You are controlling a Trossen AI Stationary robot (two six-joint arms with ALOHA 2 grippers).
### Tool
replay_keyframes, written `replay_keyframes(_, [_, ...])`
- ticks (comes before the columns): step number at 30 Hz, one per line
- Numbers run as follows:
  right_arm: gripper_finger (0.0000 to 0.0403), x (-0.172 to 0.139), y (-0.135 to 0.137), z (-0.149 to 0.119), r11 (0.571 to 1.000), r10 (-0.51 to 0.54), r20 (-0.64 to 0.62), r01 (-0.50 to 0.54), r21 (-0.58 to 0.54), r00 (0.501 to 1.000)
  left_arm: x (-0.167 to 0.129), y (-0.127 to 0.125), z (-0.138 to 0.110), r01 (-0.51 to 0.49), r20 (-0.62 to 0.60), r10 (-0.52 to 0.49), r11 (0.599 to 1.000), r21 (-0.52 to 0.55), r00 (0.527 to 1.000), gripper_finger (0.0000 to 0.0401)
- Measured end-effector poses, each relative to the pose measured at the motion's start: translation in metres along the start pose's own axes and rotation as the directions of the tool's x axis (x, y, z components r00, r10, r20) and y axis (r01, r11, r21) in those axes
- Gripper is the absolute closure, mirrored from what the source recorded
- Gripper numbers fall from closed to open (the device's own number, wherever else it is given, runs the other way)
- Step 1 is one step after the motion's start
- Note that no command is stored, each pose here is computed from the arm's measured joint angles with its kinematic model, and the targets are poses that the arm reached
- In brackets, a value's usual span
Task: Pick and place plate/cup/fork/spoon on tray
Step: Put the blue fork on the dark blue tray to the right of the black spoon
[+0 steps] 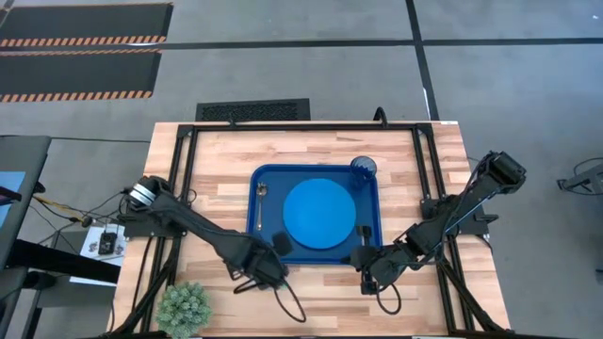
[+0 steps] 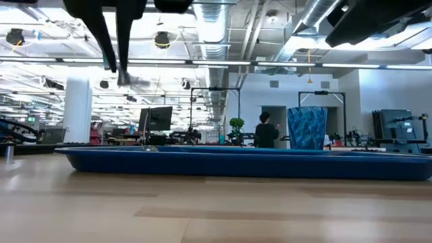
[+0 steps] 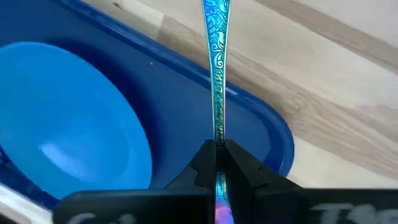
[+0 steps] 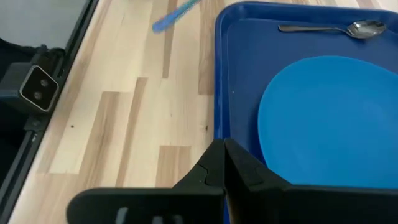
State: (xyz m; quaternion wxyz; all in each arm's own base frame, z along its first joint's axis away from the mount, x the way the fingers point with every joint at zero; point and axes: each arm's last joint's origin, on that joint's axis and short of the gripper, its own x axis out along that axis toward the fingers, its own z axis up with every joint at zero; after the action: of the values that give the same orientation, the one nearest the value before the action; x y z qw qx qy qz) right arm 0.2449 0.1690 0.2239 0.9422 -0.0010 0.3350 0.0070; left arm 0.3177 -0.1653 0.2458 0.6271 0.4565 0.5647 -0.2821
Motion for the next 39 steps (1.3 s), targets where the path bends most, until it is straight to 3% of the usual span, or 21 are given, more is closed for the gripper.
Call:
replay_keyframes(4, [0.039,0.0,0.0,-0.001,1.0,0.0,0.0,0.0,0.0,1.0,0.0,-0.004,-0.019,-0.038,0.026,0.038,0.999,0.006,0.999,0.0401])
replay_keyframes(9, [0.039,0.0,0.001,-0.001,1.0,0.004,-0.001,-0.004,-0.004,1.0,0.01,-0.011,-0.051,-0.132,-0.11,0.132,0.991,0.002,0.985,0.0401])
replay_keyframes(15, [0.039,0.0,0.001,-0.001,1.0,0.002,-0.003,-0.002,-0.005,1.0,0.012,-0.022,-0.066,-0.028,-0.207,0.066,0.983,0.181,0.976,0.0401])
replay_keyframes(18, [0.039,0.0,0.001,-0.001,1.0,0.002,-0.003,-0.002,-0.005,1.0,0.012,-0.02,-0.068,-0.053,-0.231,0.089,0.986,0.158,0.969,0.0401])
replay_keyframes(24, [0.039,0.0,0.001,-0.001,1.0,0.002,-0.002,-0.002,-0.004,1.0,0.02,0.0,-0.083,0.059,-0.115,-0.043,0.989,0.139,0.992,0.0401])
replay_keyframes(31, [0.039,0.0,0.001,-0.001,1.0,0.002,-0.002,-0.002,-0.005,1.0,0.032,0.038,-0.116,0.058,-0.01,-0.057,0.979,0.196,0.998,0.0401])
replay_keyframes(36, [0.039,0.0,0.001,-0.001,1.0,0.002,-0.002,-0.002,-0.007,1.0,0.036,0.05,-0.133,0.043,-0.026,-0.037,0.948,0.316,0.999,0.0401])
replay_keyframes(39, [0.0391,0.0,0.001,-0.001,1.0,0.001,-0.002,-0.001,-0.024,1.0,0.037,0.055,-0.138,0.028,-0.018,-0.024,0.952,0.305,1.0,0.0394])
